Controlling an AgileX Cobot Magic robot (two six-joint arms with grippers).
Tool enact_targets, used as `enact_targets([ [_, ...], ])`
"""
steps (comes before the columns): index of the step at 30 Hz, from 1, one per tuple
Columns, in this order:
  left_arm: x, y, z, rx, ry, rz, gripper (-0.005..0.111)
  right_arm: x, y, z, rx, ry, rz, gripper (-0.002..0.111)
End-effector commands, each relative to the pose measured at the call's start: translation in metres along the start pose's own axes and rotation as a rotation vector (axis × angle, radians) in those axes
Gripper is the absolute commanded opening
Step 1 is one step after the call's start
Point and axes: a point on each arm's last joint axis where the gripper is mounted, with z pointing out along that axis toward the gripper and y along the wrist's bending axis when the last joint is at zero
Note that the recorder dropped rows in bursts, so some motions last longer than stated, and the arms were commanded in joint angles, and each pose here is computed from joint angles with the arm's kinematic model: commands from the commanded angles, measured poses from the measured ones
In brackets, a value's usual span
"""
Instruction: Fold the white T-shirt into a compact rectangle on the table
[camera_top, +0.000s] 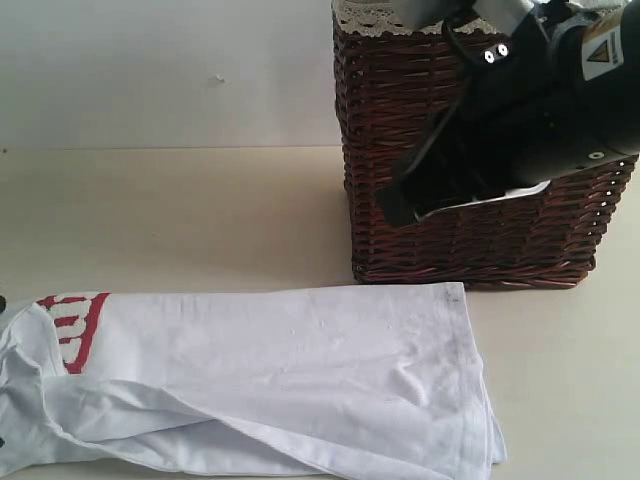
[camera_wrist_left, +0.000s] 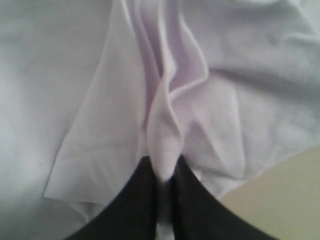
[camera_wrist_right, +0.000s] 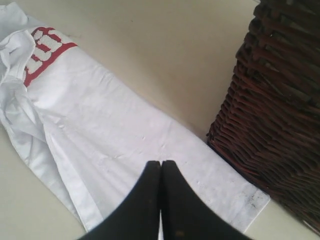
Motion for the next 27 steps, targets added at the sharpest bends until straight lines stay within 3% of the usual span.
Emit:
enact_targets([
  [1,-0.007,0.002,-0.004,-0.01,-0.013,-0.002,0.002,-0.002,0.001,-0.003,-0.003,-0.012,-0.008,0.0],
  [5,-0.018,0.006,-0.011,-0.02,-0.047,-0.011,0.015,-0.002,0.001,-0.003,-0.003,-0.012,-0.01,0.0],
  [12,-0.036,0.018,-0.026,-0.091,-0.095,0.048,0.049,-0.002,0.001,-0.003,-0.005,-0.013,-0.006,0.0],
  [22,-0.042,0.025,-0.023,-0.176,-0.102,0.141,0.039,-0.002,0.001,-0.003,-0.005,-0.013,-0.006,0.0],
  [25,-0.044,0.036,-0.025,-0.296,-0.128,0.079,0.039,-0.002,0.001,-0.003,-0.006,-0.01,-0.006,0.0],
  [27,-0.044,0.047,-0.03,-0.421,-0.151,-0.051,0.039,-0.002,0.001,-0.003,-0.006,-0.01,-0.006,0.0],
])
